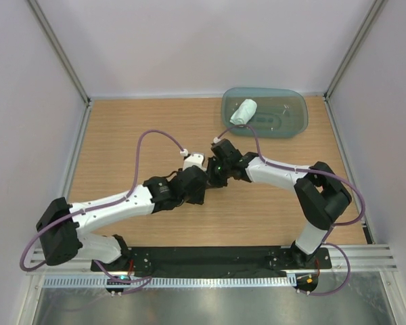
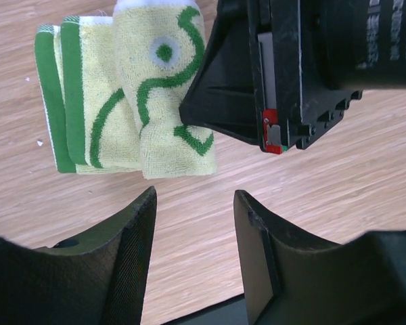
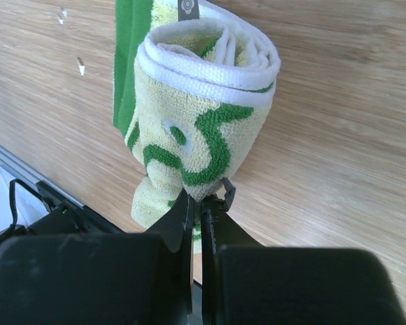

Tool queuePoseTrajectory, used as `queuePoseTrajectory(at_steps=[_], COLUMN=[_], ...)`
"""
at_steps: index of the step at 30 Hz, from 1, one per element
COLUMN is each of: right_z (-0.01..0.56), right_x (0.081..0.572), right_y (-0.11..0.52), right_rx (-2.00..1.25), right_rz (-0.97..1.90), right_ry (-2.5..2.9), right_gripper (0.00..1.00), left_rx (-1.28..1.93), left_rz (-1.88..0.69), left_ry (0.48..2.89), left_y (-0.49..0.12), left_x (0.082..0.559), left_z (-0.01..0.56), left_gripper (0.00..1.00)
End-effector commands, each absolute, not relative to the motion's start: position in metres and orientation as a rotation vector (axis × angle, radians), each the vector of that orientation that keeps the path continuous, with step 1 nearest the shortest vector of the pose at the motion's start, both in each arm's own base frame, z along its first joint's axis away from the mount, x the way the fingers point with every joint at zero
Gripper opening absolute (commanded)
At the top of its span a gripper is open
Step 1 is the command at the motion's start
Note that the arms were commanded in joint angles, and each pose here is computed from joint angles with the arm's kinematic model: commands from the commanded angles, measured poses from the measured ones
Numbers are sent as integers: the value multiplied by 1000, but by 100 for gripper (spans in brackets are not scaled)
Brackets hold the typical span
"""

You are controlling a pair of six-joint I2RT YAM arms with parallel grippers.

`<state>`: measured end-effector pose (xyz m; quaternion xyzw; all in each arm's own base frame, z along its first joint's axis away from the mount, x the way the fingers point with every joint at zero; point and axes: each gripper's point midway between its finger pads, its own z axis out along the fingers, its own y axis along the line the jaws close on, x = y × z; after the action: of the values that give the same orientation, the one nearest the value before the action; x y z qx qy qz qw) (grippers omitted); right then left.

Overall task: Roll the towels
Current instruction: Roll the towel

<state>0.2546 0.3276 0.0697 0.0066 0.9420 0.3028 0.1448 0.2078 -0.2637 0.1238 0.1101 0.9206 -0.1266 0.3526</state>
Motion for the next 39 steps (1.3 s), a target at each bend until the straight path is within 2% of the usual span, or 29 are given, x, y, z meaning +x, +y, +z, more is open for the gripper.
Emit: queuePoseTrajectory(at_steps=[1,10,14,19,29,33,36,37,39], right_z=[74,79,84,88,102,103,107,108,112], right_x=[254,248,248,245,238,232,227,226,225], right_y=[327,328,328,330,344,354,359,360,361], right_rx=[19,10,6,-10,-43,-52,-73,-80,-77], right_rz=[831,844,851,879,1000,1099,1159,1178,1218], right_ry=[2736,2747,2742,2746,2758,2777,2791,2793,2798], right_gripper=[1,1,1,1,1,1,2,2,3], left_rx=[299,388,392,381,410,350,321,307,295], left_rz=[-305,-287,-197,-124,-96,-95,-100,-93,-88], left_ry=[2322,2340,2359,2385,2459,2498,2521,2526,2537], left_y=[-275,-308,-303,-294,-296,-287,-282,-279,-277], left_x=[213,219,224,224,221,229,231,233,234], left_z=[116,89,73,54,18,10,5,3,0], left_gripper=[52,56,56,61,60,52,40,33,28])
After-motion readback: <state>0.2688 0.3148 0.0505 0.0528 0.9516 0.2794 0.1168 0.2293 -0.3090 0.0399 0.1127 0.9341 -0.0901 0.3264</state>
